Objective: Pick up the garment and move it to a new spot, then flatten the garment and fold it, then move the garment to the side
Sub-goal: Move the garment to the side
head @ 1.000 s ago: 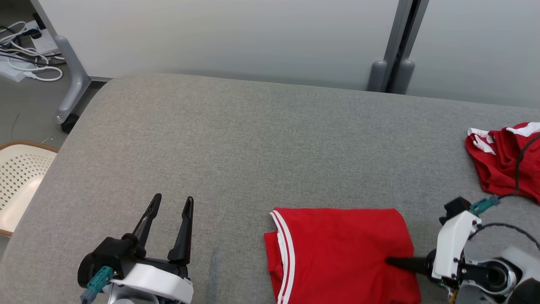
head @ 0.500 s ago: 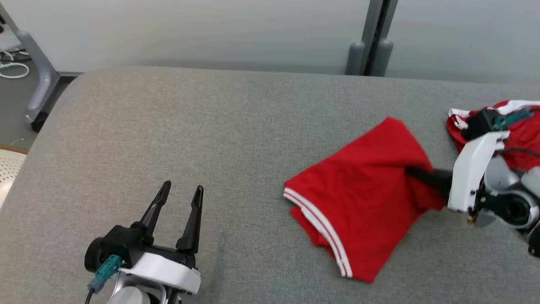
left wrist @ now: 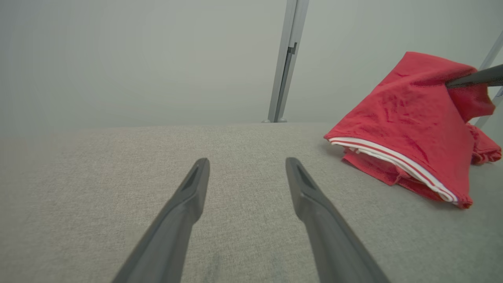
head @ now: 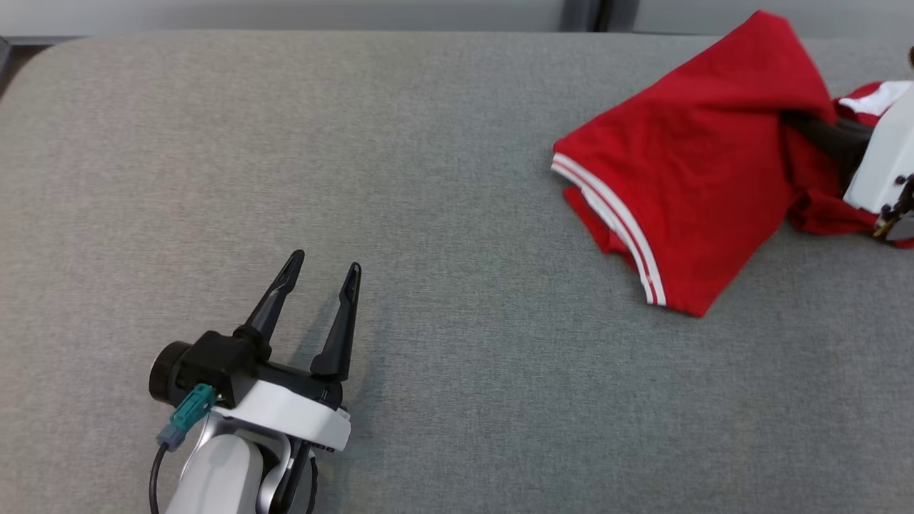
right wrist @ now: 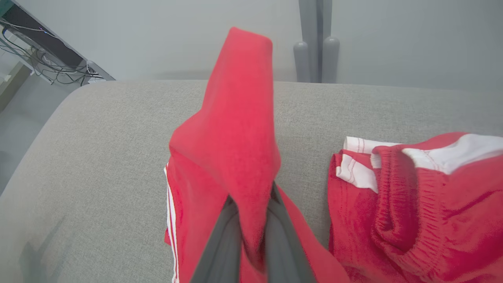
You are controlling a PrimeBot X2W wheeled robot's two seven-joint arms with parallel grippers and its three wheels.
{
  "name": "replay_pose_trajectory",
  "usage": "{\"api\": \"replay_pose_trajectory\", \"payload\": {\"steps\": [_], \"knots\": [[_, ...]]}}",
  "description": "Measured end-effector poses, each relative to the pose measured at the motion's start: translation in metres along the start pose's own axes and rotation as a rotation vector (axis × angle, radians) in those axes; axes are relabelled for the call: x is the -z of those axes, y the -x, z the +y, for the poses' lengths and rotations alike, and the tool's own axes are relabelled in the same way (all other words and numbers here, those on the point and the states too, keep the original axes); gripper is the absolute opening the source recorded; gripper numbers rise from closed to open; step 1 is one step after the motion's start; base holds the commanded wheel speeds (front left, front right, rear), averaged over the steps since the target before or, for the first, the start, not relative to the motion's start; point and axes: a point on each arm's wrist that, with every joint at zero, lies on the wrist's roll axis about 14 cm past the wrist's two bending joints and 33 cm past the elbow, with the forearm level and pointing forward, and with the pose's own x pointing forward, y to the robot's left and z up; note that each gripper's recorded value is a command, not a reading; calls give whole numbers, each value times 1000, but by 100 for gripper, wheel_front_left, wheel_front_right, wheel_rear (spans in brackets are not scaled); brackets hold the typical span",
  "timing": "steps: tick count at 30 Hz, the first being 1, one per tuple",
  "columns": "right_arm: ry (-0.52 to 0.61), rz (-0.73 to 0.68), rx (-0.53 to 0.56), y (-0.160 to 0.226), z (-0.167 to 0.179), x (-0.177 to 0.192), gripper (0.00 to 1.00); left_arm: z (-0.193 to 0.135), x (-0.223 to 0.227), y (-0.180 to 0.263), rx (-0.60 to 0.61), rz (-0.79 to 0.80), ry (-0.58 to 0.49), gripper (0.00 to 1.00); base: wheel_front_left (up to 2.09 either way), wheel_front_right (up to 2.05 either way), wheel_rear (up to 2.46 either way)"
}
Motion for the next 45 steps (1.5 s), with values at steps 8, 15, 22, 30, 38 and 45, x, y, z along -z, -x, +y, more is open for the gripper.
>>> {"api": "replay_pose_trajectory", "payload": {"steps": [8, 15, 22, 30, 38, 45], "knots": [[-63, -55, 101, 17, -43, -3, 0, -14, 16, -16, 59, 37, 0, 100, 0, 0, 0], [-73, -82, 218, 40, -77, 3, 0, -26, 16, -26, 109, 33, -9, 100, 0, 0, 0], [-47, -166, 318, 43, -107, -14, 0, -30, 27, -31, 129, 58, -4, 100, 0, 0, 0], [-64, -135, 397, 30, -131, 4, 9, -22, 34, -34, 116, 74, -9, 100, 0, 0, 0], [23, -146, 507, 41, -153, 6, 100, -19, 28, -33, 105, 62, -15, 100, 0, 0, 0], [146, -178, 576, 62, -155, -6, 100, -20, 13, -27, 103, 30, -23, 100, 0, 0, 0]]}}
